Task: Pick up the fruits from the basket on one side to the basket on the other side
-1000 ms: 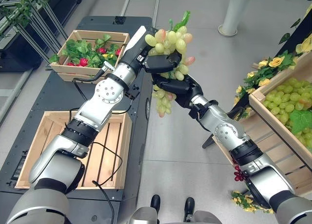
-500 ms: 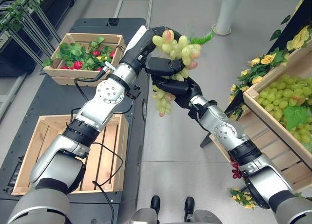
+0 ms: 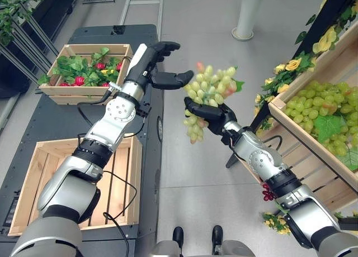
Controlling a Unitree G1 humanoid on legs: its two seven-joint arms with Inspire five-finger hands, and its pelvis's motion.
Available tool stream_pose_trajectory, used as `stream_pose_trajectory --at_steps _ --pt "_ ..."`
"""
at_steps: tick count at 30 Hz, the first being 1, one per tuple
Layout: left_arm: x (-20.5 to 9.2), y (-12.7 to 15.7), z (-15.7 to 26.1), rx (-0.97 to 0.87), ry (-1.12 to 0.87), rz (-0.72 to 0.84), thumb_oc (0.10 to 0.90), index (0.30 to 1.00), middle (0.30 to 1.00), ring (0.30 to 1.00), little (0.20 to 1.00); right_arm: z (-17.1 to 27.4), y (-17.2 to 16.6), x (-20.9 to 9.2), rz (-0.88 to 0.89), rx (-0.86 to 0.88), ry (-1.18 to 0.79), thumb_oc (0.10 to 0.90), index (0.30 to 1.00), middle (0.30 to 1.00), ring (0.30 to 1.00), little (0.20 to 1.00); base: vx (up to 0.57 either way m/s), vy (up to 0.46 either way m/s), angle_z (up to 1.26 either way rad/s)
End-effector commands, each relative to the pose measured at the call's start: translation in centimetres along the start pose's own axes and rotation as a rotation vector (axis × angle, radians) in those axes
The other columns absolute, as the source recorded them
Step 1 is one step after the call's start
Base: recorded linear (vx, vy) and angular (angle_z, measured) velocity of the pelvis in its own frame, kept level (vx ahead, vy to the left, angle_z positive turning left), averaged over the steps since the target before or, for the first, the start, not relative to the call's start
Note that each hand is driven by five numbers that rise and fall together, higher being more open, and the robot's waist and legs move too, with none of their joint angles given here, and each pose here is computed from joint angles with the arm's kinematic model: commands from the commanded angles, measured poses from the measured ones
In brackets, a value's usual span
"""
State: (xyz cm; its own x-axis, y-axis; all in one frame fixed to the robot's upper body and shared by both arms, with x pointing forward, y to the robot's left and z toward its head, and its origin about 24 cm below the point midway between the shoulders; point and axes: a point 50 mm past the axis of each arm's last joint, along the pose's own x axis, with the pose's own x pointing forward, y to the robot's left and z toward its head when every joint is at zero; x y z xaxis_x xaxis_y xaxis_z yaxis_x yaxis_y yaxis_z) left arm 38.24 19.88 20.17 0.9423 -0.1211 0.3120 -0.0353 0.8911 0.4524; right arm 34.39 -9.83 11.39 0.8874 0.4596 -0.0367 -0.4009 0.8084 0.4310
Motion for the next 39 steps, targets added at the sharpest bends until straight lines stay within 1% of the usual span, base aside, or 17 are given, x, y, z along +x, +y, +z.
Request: stream_pose_trajectory --at_steps 1,3,4,5,7,8,9,13,16,20,22,24,25,30,33,35,39 --pt "-1.2 2.1 -2.5 -0.067 0.014 0.197 0.8 0.9 0.9 0.9 0.9 0.8 -1.6 -0.7 0.013 0.024 -0.145 0.4 0.3 0.3 0.3 0.3 0.0 0.025 -0.07" --pt "-2.1 2.9 -3.4 -0.115 0.021 0.286 0.8 0.9 0.9 0.9 0.9 0.5 -3.3 -1.7 -0.029 -0.032 -0.132 0.4 0.3 0.3 0.3 0.3 0.0 0.027 -0.05" --pt "-2.1 2.9 -3.4 -0.115 0.022 0.286 0.8 0.9 0.9 0.9 0.9 0.5 -3.3 -1.7 -0.029 -0.032 -0.131 0.4 0.3 0.3 0.3 0.3 0.0 0.025 -0.11" --pt "-2.5 3.0 -3.8 -0.12 0.024 0.313 0.8 0.9 0.9 0.9 0.9 0.4 -3.7 -2.1 -0.037 -0.067 -0.128 0.4 0.3 0.3 0.3 0.3 0.0 0.023 -0.13" --pt "-3.3 2.8 -4.5 -0.148 0.033 0.319 0.8 0.9 0.9 0.9 0.9 0.9 -4.3 -2.8 -0.049 -0.154 -0.152 0.4 0.3 0.3 0.3 0.3 0.0 0.033 -0.14" --pt "-3.4 2.8 -4.6 -0.15 0.034 0.316 0.8 0.9 0.9 0.9 0.9 1.1 -4.3 -2.9 -0.048 -0.171 -0.161 0.4 0.3 0.3 0.3 0.3 0.0 0.034 -0.1" --pt "-3.8 2.2 -4.8 -0.159 0.023 0.298 0.8 0.9 0.9 0.9 0.9 1.9 -4.2 -3.3 -0.037 -0.228 -0.199 0.4 0.3 0.3 0.3 0.3 0.0 0.022 -0.03" --pt "-5.6 0.7 -6.1 -0.212 0.044 0.273 0.8 0.9 0.9 0.9 0.9 3.5 -3.0 -4.3 0.03 -0.311 -0.284 0.4 0.3 0.3 0.3 0.3 0.0 0.028 -0.14" --pt "-7.5 -1.3 -7.8 -0.274 0.102 0.256 0.8 0.9 0.9 0.9 0.9 4.8 -1.8 -5.5 0.115 -0.376 -0.338 0.4 0.3 0.3 0.3 0.3 0.02 0.044 -0.18" --pt "-9.8 -3.6 -9.5 -0.331 0.176 0.238 0.8 0.9 0.9 0.9 0.9 5.9 -1.0 -7.0 0.192 -0.397 -0.371 0.4 0.3 0.3 0.3 0.3 0.03 0.06 -0.17" --pt "-11.0 -5.0 -10.3 -0.34 0.223 0.196 0.8 0.9 0.9 0.9 0.9 6.8 -0.8 -8.0 0.209 -0.415 -0.401 0.4 0.3 0.3 0.3 0.3 0.02 0.059 -0.27" --pt "-11.5 -5.5 -10.7 -0.356 0.25 0.181 0.8 0.9 0.9 0.9 0.9 7.4 -0.8 -8.4 0.214 -0.423 -0.423 0.4 0.3 0.3 0.3 0.3 0.01 0.05 -0.15" --pt "-12.2 -5.9 -11.3 -0.373 0.276 0.176 0.8 0.9 0.9 0.9 0.9 8.3 -0.8 -9.0 0.22 -0.425 -0.447 0.4 0.3 0.3 0.3 0.3 0.02 0.06 -0.06" --pt "-14.6 -7.4 -12.9 -0.425 0.359 0.153 0.8 0.9 0.9 0.9 0.9 10.8 -1.3 -11.1 0.146 -0.472 -0.564 0.4 0.3 0.3 0.3 0.3 0.02 0.069 -0.19" --pt "-15.4 -7.5 -13.3 -0.421 0.381 0.151 0.8 0.9 0.9 0.9 0.9 11.5 -1.9 -12.1 0.091 -0.513 -0.595 0.4 0.3 0.3 0.3 0.3 0.0 0.045 -0.18" --pt "-16.3 -7.4 -13.8 -0.422 0.41 0.159 0.8 0.9 0.9 0.9 0.9 12.5 -3.2 -13.5 -0.01 -0.589 -0.63 0.4 0.3 0.3 0.3 0.3 0.0 0.044 -0.07" --pt "-16.9 -7.0 -14.2 -0.424 0.432 0.168 0.8 0.9 0.9 0.9 0.9 14.3 -5.2 -15.1 -0.164 -0.665 -0.67 0.4 0.3 0.3 0.3 0.3 -0.01 0.007 -0.04"
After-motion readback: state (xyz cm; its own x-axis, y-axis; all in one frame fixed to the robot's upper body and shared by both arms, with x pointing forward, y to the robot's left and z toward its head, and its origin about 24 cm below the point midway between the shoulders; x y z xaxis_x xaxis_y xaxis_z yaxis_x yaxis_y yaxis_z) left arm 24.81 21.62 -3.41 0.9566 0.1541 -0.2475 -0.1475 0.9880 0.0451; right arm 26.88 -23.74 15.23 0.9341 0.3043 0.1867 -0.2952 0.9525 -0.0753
